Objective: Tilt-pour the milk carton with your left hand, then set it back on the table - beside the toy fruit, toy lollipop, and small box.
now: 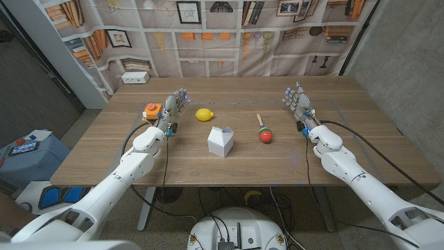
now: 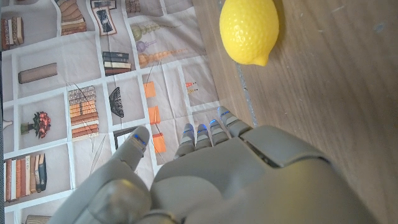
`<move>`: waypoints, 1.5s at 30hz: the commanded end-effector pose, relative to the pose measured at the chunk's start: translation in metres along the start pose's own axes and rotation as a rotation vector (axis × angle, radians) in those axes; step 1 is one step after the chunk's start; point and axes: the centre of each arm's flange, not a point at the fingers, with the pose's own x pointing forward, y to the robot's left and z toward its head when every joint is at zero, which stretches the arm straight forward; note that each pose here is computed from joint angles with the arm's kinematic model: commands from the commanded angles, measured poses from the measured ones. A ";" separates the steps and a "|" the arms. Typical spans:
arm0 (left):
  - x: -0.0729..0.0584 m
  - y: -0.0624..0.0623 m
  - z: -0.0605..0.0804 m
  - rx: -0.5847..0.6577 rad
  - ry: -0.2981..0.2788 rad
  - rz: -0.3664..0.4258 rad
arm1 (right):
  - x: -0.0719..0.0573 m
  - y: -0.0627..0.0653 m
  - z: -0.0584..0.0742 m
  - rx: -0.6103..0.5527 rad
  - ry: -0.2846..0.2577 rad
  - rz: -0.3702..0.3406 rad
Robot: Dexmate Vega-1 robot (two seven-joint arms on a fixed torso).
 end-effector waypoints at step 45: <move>-0.030 0.050 0.069 0.237 0.038 -0.378 | -0.016 0.015 -0.006 -0.060 -0.008 -0.056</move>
